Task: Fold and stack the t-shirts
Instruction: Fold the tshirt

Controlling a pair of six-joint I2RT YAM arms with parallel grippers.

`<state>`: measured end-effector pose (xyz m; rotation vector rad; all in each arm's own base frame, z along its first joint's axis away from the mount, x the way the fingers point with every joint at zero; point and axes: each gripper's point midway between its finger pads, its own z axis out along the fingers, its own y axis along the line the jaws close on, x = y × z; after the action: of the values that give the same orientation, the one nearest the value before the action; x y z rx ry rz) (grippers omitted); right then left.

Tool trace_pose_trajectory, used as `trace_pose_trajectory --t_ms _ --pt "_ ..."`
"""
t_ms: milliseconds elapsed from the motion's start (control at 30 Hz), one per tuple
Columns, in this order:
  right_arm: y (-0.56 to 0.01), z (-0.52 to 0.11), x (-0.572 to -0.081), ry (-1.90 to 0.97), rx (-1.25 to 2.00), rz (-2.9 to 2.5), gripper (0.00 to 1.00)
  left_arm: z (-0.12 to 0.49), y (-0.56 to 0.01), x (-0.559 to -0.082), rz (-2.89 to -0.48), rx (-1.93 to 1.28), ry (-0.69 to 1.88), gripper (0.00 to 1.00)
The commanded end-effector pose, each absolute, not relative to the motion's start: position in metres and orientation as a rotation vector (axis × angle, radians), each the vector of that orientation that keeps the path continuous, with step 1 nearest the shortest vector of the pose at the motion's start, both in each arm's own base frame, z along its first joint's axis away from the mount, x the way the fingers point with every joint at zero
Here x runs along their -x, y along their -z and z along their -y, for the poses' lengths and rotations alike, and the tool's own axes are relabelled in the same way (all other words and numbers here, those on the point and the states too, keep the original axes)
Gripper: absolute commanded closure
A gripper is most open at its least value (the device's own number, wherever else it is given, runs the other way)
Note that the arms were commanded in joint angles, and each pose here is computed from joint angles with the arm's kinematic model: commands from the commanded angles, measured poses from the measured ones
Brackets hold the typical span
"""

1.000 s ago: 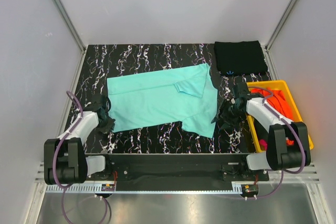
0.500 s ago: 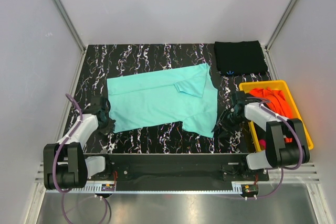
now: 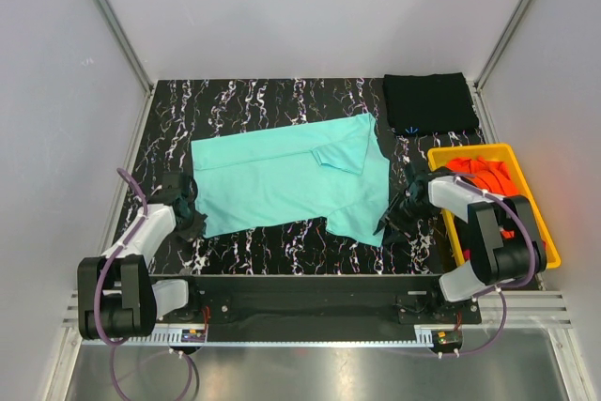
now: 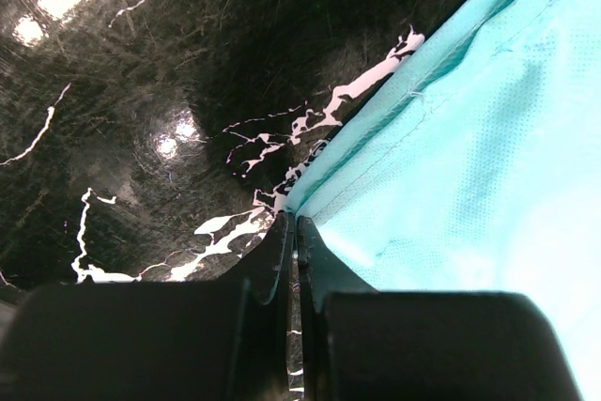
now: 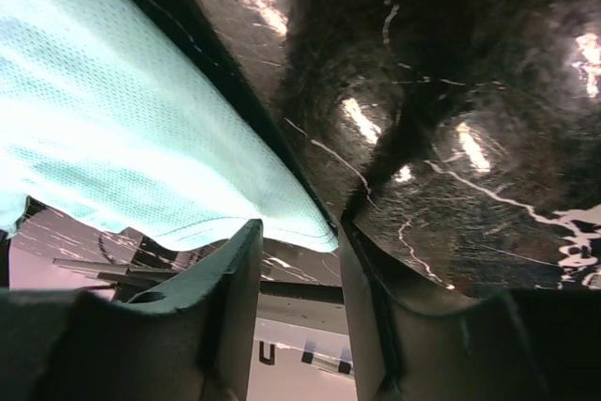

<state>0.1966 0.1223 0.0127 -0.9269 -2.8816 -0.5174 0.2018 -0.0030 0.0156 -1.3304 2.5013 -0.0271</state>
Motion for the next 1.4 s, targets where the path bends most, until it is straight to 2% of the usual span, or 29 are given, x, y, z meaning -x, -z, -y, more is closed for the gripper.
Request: trace_pose_trajectory --t_ms 0,233,467,800,1100,1367 --pt "-0.009 -0.126 -0.209 0.491 0.942 2.924 0.57 0.004 -0.027 -0.213 -2.464 1.338 0.065 0.99" --pt "-0.006 -0.126 -0.209 0.47 0.959 2.934 0.72 0.004 -0.026 -0.212 -2.466 1.341 0.065 0.99" --pt "-0.01 -0.127 -0.209 0.497 0.953 2.949 1.0 0.003 -0.028 -0.211 -2.467 1.338 0.06 0.99" --pt "-0.038 -0.122 -0.196 0.544 0.905 3.023 1.0 -0.003 -0.029 -0.18 -2.394 1.517 0.009 1.0" --pt "-0.051 -0.121 -0.194 0.586 0.865 3.069 1.0 0.001 -0.031 -0.176 -2.394 1.553 0.045 1.0" --pt "-0.113 -0.128 -0.265 0.713 0.752 3.294 1.0 -0.001 -0.069 -0.21 -2.404 1.312 0.111 1.0"
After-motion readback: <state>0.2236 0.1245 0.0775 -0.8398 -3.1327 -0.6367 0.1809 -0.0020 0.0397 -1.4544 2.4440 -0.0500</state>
